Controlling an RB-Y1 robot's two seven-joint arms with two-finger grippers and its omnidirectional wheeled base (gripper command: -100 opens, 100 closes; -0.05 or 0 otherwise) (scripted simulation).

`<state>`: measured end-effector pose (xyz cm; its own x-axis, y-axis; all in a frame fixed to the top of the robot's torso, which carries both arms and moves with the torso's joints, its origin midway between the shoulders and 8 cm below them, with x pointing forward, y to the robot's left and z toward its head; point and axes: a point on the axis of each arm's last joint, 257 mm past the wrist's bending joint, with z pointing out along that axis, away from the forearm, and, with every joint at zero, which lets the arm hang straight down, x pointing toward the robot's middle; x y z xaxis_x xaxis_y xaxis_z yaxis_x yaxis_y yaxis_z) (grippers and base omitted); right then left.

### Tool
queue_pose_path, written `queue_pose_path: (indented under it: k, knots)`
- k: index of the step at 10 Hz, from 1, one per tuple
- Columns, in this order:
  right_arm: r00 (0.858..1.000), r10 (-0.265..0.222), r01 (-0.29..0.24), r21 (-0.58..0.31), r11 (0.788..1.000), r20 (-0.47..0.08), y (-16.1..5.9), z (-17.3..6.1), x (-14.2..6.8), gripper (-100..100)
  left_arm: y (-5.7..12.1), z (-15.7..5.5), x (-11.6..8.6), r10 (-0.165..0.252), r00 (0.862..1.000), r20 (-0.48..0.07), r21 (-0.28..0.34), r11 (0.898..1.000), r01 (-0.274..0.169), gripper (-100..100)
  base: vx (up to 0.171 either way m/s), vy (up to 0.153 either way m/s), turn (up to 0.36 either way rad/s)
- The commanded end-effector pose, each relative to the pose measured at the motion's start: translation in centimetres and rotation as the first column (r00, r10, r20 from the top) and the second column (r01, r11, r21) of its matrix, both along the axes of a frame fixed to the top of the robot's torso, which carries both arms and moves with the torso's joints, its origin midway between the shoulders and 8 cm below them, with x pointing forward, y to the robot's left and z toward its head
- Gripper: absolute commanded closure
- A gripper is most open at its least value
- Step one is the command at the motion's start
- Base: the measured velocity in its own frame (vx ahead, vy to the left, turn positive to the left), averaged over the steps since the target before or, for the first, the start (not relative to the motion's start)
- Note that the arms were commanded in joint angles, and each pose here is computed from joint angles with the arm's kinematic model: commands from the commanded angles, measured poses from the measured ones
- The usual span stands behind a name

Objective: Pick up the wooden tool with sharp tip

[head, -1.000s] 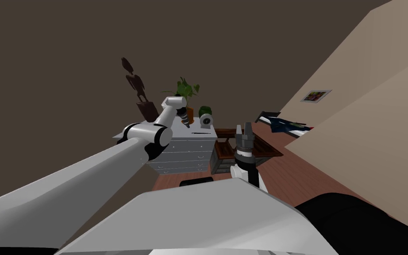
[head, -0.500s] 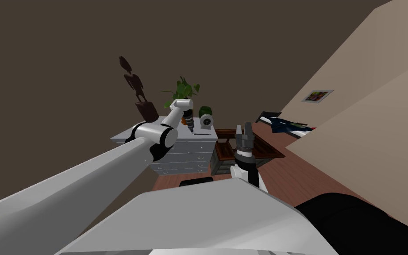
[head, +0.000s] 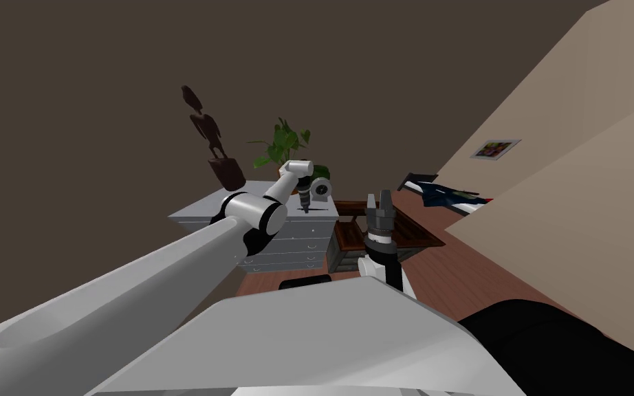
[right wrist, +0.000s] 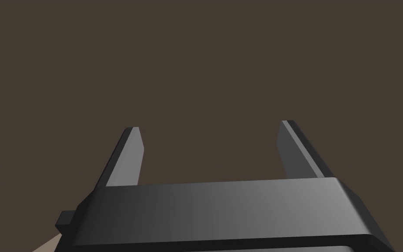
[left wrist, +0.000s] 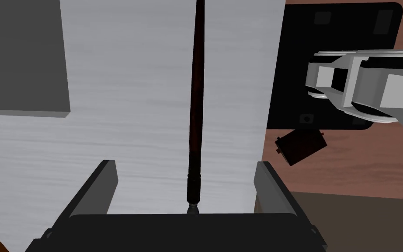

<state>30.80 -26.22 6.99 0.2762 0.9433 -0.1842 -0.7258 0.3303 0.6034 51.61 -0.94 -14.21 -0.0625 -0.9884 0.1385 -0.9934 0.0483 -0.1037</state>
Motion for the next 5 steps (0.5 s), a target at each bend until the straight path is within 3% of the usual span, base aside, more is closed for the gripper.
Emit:
queue_pose_path:
  k: [1, 2, 3, 5]
  knots:
    - [1.000, 0.000, 0.000, 0.000, 1.000, 0.000, 0.0, 0.0, 0.0, 0, 0.0, 0.0, 0.0, 0.000, 1.000, 0.000, 0.000, 1.000, 0.000, -100, 0.000, 0.000, 0.000]
    - [1.000, 0.000, 0.000, 0.000, 1.000, 0.000, 0.0, 0.0, 0.0, 0, -0.1, 0.0, -0.1, -0.001, 1.000, -0.003, 0.001, 1.000, 0.001, 0, 0.000, 0.000, 0.000]
    - [1.000, 0.000, 0.000, 0.000, 1.000, 0.000, 0.0, 0.0, 0.0, 0, 0.7, -1.2, 0.3, 0.012, 1.000, -0.003, 0.001, 1.000, -0.012, -100, -0.008, -0.010, -0.104]
    - [1.000, 0.000, 0.000, 0.000, 1.000, 0.000, 0.0, 0.0, 0.0, 0, 1.3, -2.2, 0.6, 0.022, 1.000, -0.003, 0.001, 1.000, -0.022, -100, -0.014, -0.014, -0.055]
